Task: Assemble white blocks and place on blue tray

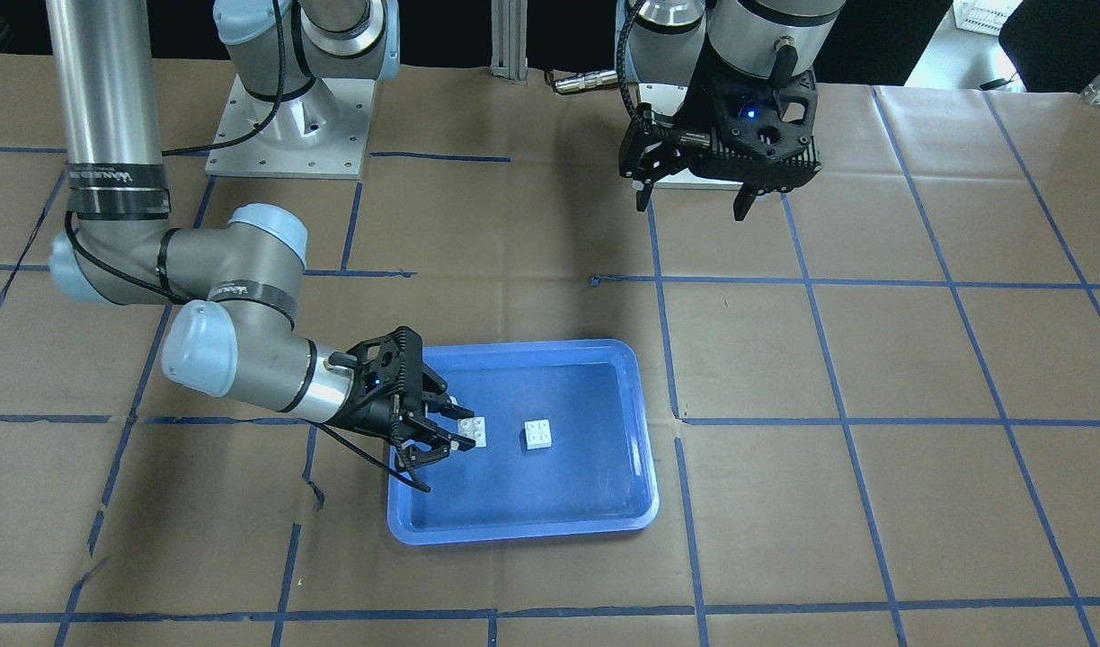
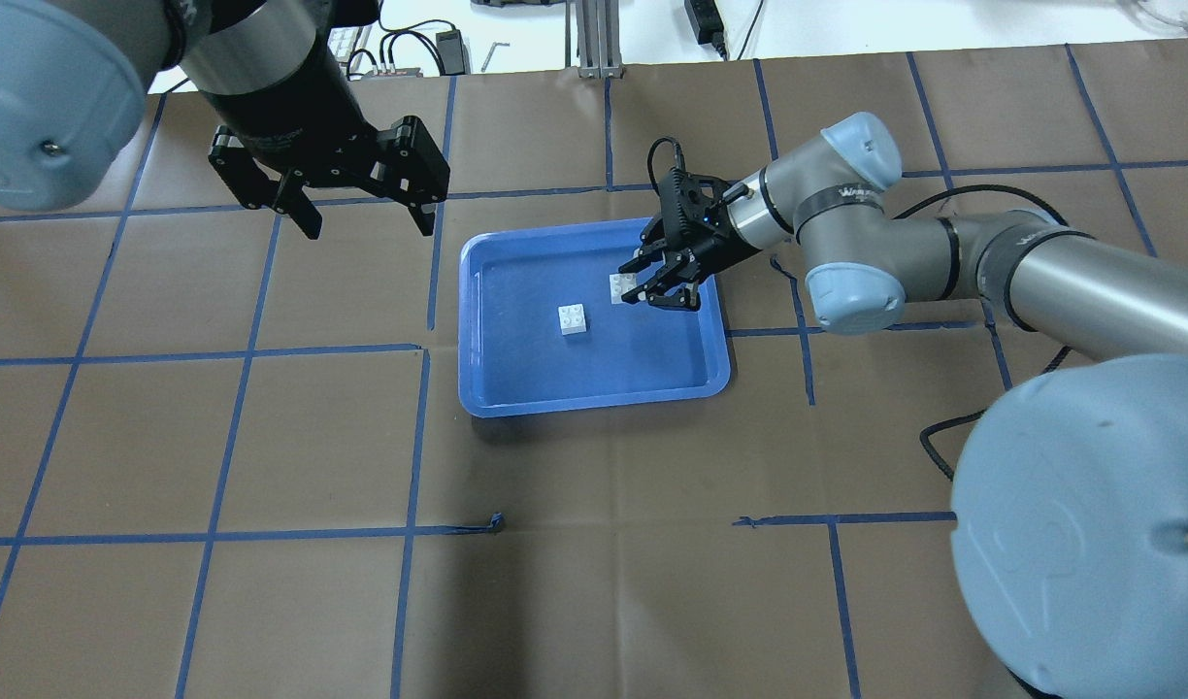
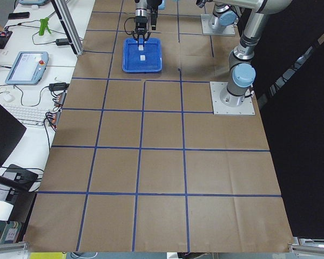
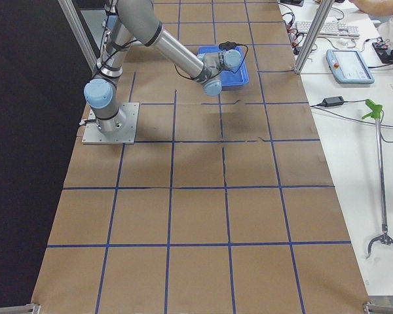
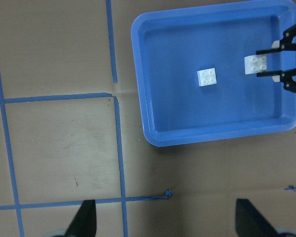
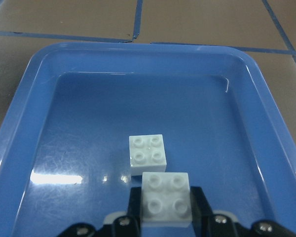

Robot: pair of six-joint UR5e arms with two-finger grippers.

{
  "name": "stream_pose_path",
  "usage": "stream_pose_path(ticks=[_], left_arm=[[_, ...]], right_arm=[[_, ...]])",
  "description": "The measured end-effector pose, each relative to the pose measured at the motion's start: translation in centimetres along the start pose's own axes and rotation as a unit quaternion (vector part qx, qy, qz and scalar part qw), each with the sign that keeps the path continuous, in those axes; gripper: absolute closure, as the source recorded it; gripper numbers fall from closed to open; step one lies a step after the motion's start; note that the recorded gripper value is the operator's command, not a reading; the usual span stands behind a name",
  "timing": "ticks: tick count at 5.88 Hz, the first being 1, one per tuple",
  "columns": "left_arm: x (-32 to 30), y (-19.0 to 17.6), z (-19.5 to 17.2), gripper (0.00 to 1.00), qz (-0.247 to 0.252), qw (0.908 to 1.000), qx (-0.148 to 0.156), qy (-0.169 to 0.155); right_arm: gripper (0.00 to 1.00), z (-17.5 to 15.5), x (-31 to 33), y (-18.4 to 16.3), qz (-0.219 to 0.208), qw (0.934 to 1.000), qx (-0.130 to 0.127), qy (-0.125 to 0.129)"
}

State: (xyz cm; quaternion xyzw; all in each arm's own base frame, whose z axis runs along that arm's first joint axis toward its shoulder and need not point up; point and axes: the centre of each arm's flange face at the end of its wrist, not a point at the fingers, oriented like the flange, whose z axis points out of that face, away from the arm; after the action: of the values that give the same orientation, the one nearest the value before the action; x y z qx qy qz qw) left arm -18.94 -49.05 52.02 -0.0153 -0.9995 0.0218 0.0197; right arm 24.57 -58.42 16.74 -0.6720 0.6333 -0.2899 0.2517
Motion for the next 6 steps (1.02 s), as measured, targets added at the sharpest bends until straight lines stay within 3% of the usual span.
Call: stream_pose_path(ticks=[2,6], left_arm=[[-1.2,-0.6,-0.3,0.00,-0.007,0.9999,0.016,-0.002],[-3.7,-0.9,-0.7,0.00,-0.028,0.9994,0.019,-0.003]], right_arm=[[0.66,1.5,-0.5,0.6,0.013,0.9999,-0.001,0.003],[0.65,2.5,-1.4,1.0,0.019,0.9998,0.001,-0.006]])
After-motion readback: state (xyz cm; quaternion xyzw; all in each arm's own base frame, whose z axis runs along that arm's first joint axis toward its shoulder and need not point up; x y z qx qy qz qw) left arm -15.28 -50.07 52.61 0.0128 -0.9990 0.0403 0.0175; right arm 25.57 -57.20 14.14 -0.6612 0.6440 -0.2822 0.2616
